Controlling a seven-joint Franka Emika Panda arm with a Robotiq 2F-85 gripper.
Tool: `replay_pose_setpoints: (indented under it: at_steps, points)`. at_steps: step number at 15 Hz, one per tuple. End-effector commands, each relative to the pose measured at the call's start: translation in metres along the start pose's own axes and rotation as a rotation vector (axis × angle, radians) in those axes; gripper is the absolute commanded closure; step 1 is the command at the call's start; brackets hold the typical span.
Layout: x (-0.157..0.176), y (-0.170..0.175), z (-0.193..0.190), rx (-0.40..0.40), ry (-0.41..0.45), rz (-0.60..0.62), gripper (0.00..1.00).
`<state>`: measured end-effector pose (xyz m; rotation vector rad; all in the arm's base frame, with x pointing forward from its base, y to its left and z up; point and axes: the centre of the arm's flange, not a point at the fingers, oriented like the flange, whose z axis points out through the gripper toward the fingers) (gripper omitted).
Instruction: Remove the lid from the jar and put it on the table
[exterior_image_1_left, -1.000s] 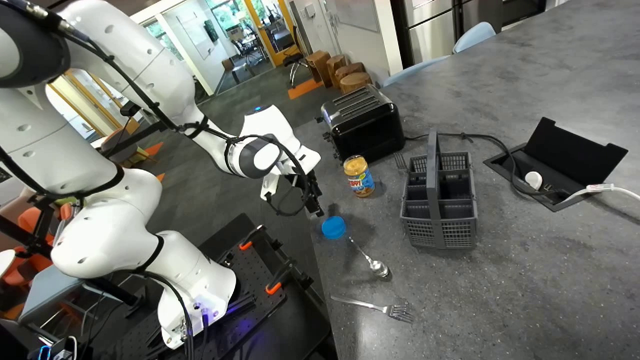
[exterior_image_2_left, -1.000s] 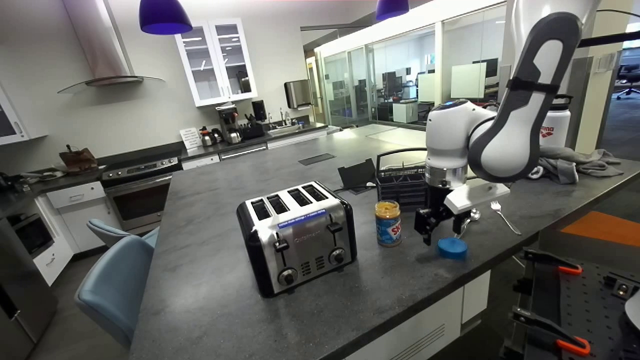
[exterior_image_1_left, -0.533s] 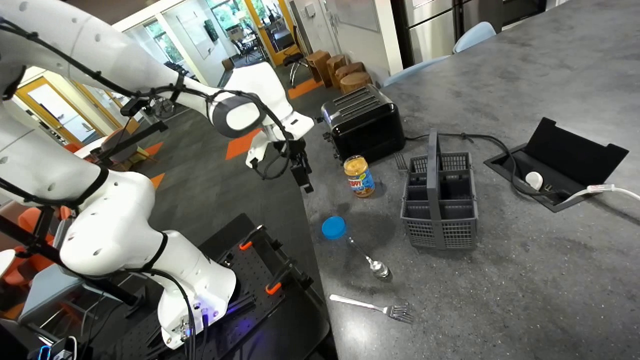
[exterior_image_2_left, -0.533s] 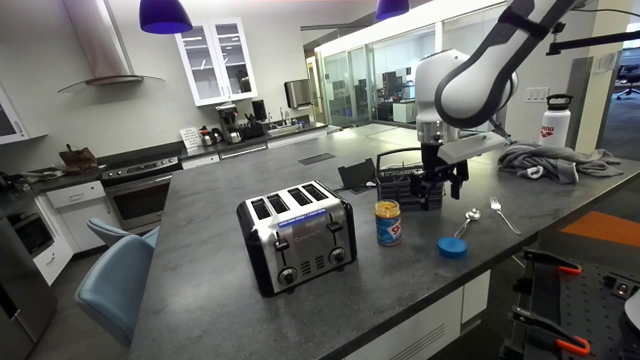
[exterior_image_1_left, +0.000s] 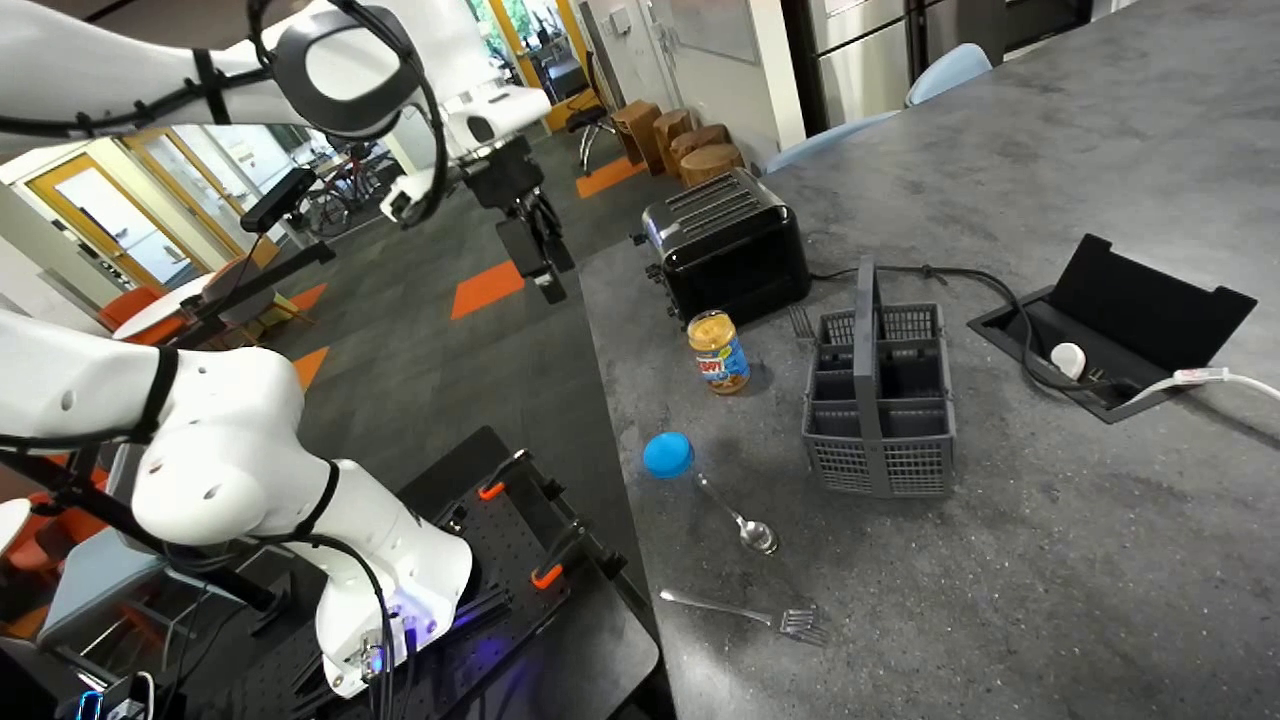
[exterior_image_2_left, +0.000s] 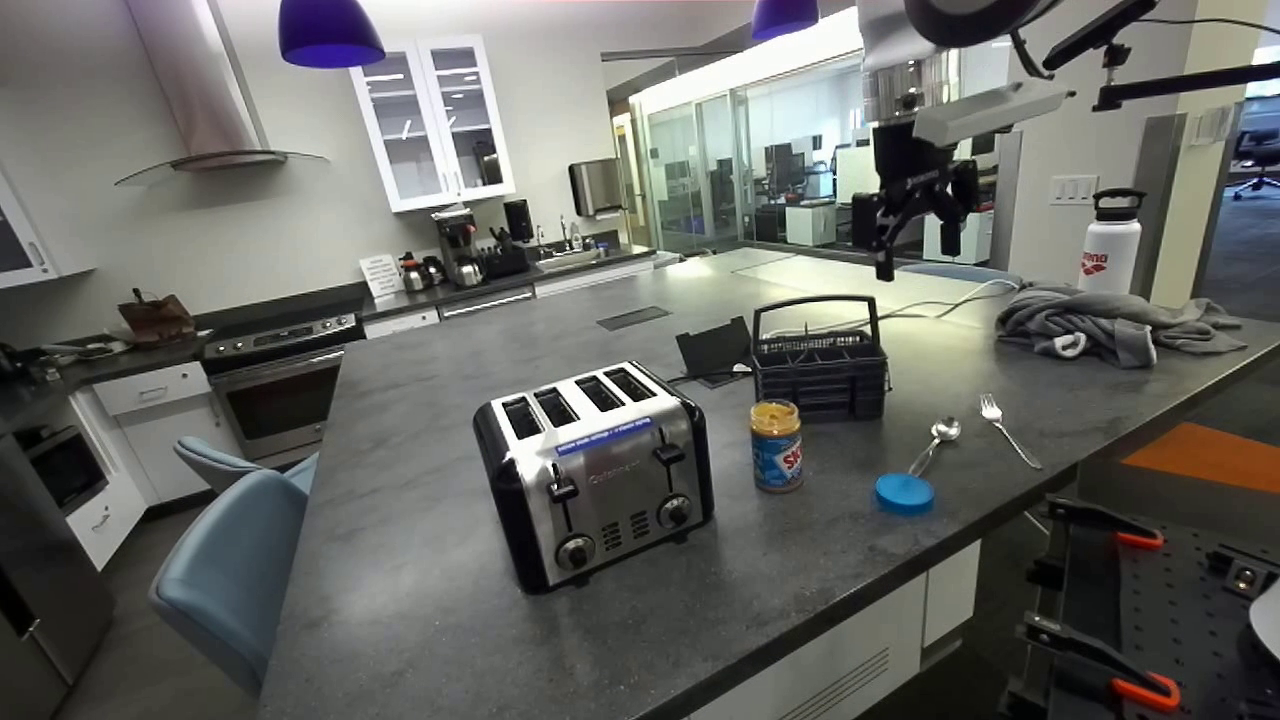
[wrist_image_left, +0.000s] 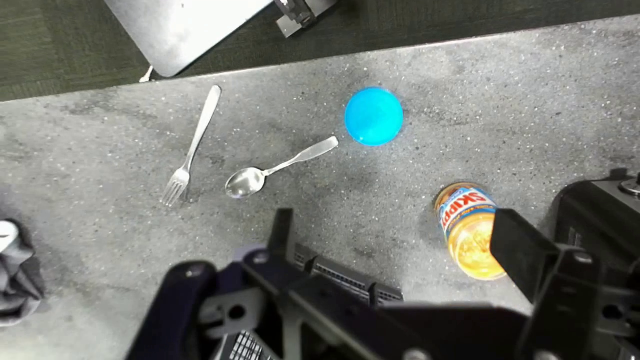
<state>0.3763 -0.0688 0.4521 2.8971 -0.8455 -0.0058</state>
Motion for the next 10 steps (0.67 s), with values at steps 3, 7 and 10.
replay_pose_setpoints:
  at_steps: [3,7,10]
  points:
    - [-0.0024,0.0063,-0.0184,-0.006,0.021,0.003,0.00]
    - [-0.0027,0.0057,-0.0182,-0.007,0.020,0.001,0.00]
    - [-0.0028,0.0056,-0.0182,-0.007,0.020,0.001,0.00]
